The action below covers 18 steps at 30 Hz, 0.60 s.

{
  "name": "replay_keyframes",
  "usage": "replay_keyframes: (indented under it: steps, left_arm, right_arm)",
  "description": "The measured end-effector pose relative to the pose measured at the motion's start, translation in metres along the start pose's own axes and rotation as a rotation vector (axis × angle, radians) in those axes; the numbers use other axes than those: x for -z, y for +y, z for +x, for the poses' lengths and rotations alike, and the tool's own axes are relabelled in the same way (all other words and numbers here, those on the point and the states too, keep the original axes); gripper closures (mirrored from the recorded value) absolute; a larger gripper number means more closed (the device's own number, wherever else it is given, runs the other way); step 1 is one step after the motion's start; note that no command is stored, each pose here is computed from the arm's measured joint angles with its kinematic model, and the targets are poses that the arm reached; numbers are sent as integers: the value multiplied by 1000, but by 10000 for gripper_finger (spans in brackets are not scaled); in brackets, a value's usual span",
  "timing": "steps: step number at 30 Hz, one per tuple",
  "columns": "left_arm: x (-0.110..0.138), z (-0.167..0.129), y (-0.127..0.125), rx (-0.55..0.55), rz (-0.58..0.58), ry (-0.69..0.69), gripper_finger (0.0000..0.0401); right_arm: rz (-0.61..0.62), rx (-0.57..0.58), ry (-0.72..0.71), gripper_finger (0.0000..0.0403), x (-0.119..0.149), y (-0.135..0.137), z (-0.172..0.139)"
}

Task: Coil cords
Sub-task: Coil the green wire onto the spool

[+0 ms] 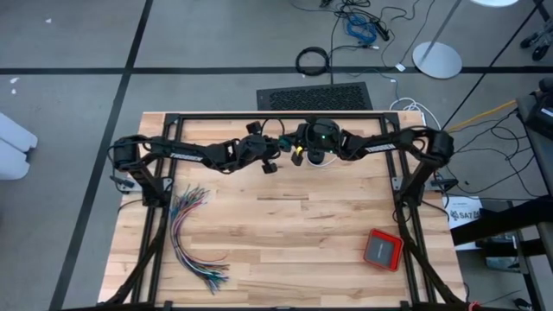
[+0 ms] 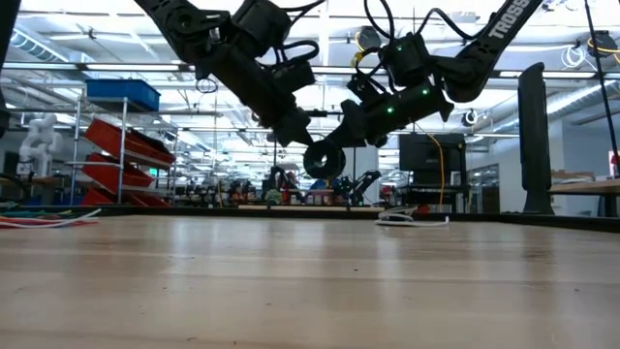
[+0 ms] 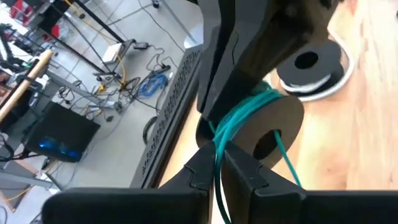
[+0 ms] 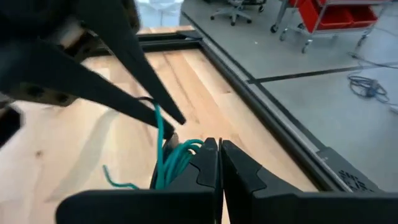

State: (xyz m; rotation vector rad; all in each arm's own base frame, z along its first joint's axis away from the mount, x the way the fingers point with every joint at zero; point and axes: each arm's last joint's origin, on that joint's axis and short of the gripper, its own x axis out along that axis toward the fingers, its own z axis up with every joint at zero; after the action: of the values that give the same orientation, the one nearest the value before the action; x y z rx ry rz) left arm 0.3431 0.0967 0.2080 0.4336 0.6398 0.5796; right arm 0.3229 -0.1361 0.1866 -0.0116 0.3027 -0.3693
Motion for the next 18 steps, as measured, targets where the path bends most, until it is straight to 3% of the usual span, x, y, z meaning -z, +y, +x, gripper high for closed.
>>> replay_keyframes:
  steps: [7,18]
  left_arm:
    - [7,2,5,-8,31,60,370]
    - [7,5,13,49,13,17,370]
  right_arm:
    - [-28,-100,-8,403,-15,5,-15]
    - [-31,-119,-28,403,-28,5,-28]
